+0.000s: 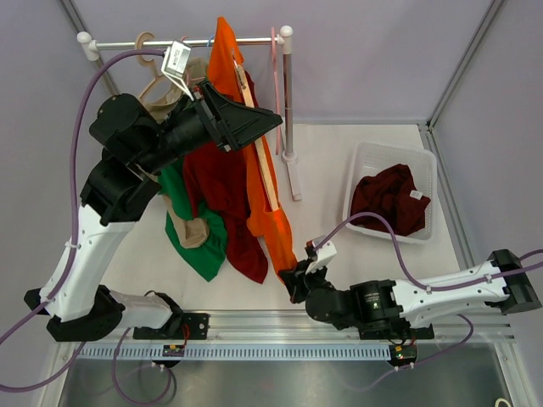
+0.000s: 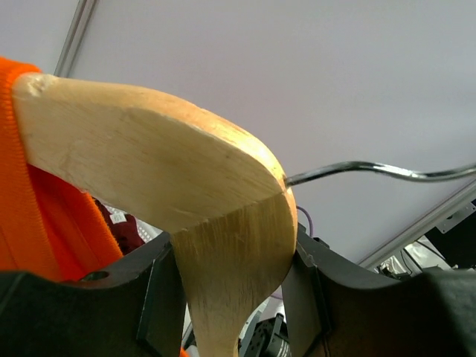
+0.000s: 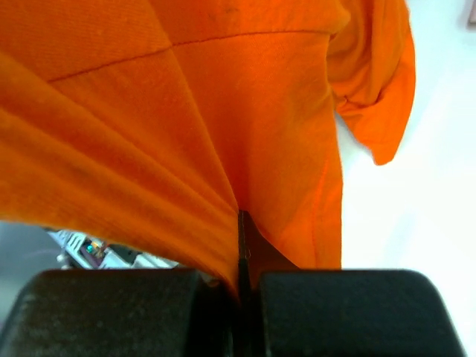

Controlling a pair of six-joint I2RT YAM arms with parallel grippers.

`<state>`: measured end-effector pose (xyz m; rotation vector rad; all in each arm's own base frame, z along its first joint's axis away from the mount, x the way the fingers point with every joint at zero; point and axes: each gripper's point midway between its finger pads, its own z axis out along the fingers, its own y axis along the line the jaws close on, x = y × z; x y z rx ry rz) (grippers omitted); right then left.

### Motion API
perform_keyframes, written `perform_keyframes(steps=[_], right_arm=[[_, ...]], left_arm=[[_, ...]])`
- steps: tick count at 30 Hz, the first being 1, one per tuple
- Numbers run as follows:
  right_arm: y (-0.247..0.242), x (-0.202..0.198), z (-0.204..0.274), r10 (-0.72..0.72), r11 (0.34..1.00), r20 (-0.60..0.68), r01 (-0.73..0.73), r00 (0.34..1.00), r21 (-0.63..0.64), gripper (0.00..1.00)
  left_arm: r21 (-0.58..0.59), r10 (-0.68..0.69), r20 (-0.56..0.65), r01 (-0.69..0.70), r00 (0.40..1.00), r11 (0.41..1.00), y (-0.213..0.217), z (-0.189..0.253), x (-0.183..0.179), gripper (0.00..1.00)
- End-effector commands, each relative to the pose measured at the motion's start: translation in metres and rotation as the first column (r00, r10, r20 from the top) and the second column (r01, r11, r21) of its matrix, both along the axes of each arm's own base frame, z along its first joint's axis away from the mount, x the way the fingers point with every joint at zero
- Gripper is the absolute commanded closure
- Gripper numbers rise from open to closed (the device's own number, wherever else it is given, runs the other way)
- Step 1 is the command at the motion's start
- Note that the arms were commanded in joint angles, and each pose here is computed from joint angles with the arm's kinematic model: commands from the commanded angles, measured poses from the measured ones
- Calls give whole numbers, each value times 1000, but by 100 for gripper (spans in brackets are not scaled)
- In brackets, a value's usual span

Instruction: Remove the t-shirt from the hanger

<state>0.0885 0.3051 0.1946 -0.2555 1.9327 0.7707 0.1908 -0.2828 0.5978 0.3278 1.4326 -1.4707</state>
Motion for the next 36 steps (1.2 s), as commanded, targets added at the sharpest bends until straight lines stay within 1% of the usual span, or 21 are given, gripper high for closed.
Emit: perform_keyframes(steps=[1,3,6,8,9,10,11,12,13,15,16,17,18,20,21,25,28,31,32,33,36], right_arm=[[-42,-2,-91,-40,937,-29,27,999,-347,100],[-48,-11,-99,-41,932,-58,17,997,-363,100],[-46,-21,-87,-27,949,-74,2,997,-314,100],[-34,-22,-54,9,967,-39,-19,999,-254,100],[-25,-22,-28,22,979,-29,-27,999,-200,100],[-21,-21,-14,53,977,8,-50,999,-207,100],[-17,-21,1,66,980,20,-62,998,-187,97],[-11,-22,29,76,988,27,-72,997,-135,94],[-11,-21,42,93,987,50,-85,994,-137,91],[-12,-21,67,103,992,58,-98,993,-84,72],[-13,-22,79,122,991,70,-117,990,-66,62],[-10,-24,89,135,991,70,-134,988,-26,54],[-11,-27,96,166,986,73,-167,983,0,37],[-8,-32,109,201,978,80,-205,976,43,24],[-5,-37,116,236,969,79,-240,969,59,14],[6,-45,137,302,950,120,-309,946,49,2],[20,-43,151,300,950,176,-310,938,30,2],[24,-30,161,227,973,230,-230,947,-13,5],[23,-24,162,196,980,242,-197,950,-18,15],[20,-16,160,152,988,249,-149,956,-31,21],[17,2,145,97,995,207,-90,973,-44,22]], left_arm=[[-362,83,328,44,941,931,72,136,-70,100],[-366,87,349,50,933,929,78,142,-78,100],[-339,42,349,85,936,937,75,131,-86,100],[-297,39,280,48,959,954,60,99,-64,100],[-298,51,289,39,956,954,66,94,-70,100],[-262,68,226,-6,972,965,54,65,-48,100],[-251,85,206,-31,975,967,53,52,-42,100],[-249,94,211,-40,973,968,57,45,-46,100],[-214,116,161,-80,980,974,49,19,-30,100],[-194,145,141,-116,979,974,50,-2,-23,100],[-214,171,149,-137,974,967,57,-2,-26,100],[-190,182,127,-156,975,969,54,-18,-19,100],[-198,204,129,-177,970,964,60,-20,-20,100],[-190,219,117,-194,969,962,61,-30,-17,100],[-180,225,106,-204,969,962,59,-38,-13,100],[-184,235,85,-217,968,959,60,-46,-10,100],[-183,225,68,-210,972,961,55,-51,-8,100],[-178,205,53,-193,977,965,51,-55,-9,100],[-180,201,52,-189,978,965,51,-55,-10,100],[-182,191,47,-179,980,967,50,-56,-13,100],[-196,179,43,-167,983,966,53,-53,-18,100]])
